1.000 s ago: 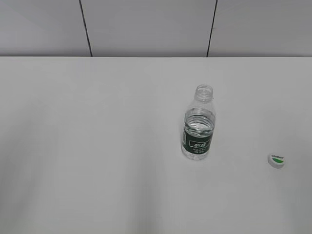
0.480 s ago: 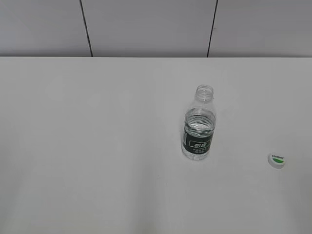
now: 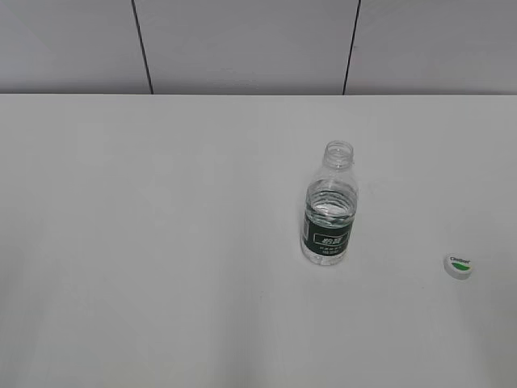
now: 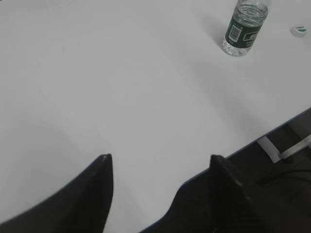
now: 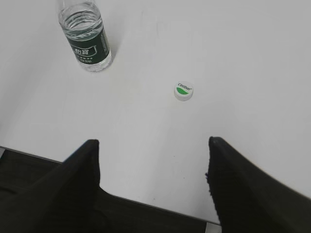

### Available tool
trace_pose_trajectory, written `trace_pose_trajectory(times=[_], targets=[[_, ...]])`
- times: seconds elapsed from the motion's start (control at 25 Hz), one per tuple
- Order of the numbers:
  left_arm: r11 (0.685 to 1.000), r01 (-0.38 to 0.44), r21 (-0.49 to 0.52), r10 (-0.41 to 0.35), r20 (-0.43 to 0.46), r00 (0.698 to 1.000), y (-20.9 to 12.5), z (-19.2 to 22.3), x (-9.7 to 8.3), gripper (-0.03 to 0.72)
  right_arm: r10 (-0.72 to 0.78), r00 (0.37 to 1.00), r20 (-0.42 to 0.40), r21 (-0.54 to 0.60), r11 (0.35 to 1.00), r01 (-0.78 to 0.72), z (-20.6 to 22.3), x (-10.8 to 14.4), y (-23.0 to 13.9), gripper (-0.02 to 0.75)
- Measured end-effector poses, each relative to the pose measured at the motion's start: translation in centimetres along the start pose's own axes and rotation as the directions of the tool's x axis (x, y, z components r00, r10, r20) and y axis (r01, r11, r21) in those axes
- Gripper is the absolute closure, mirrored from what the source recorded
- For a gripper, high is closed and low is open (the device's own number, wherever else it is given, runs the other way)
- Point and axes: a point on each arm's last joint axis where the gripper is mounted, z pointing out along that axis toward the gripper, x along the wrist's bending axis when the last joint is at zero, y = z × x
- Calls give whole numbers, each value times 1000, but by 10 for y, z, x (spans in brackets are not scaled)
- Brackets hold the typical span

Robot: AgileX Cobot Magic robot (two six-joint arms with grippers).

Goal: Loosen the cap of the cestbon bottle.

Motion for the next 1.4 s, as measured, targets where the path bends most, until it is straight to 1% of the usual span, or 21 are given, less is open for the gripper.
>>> trace_pose_trajectory(times=[0.4,0.56,0.76,0.92,1.04,1.2,1.32,1.4], targets=[[1000,1,-5,-1,-4,1000,0,-1,0,218,1,1000,0,-1,1000,-1,0,0,0,211],[998,47,-30,-49,-74,996,-2,-4,2,218,1,1000,-1,0,1000,-1,1,0,0,211],[985,108,-134,-133,-193,972,-10,-18,2,237,1,1000,-1,-2,1000,-1,1,0,-1,211],[966,136,-219,-196,-282,939,-17,-29,-2,251,-5,1000,5,-38,999,5,-4,2,-3,211],[955,150,-256,-234,-335,913,-20,-33,-4,252,-2,1000,23,-84,996,4,-11,3,-7,211],[950,166,-264,-259,-371,892,-20,-32,-5,253,39,995,93,-147,989,-25,-18,6,-11,211],[950,167,-264,-260,-373,891,-20,-32,-5,253,59,989,134,-198,980,-32,-24,10,-15,211],[949,168,-265,-262,-374,889,-20,-32,-5,253,64,988,141,-206,978,-34,-25,10,-16,211]])
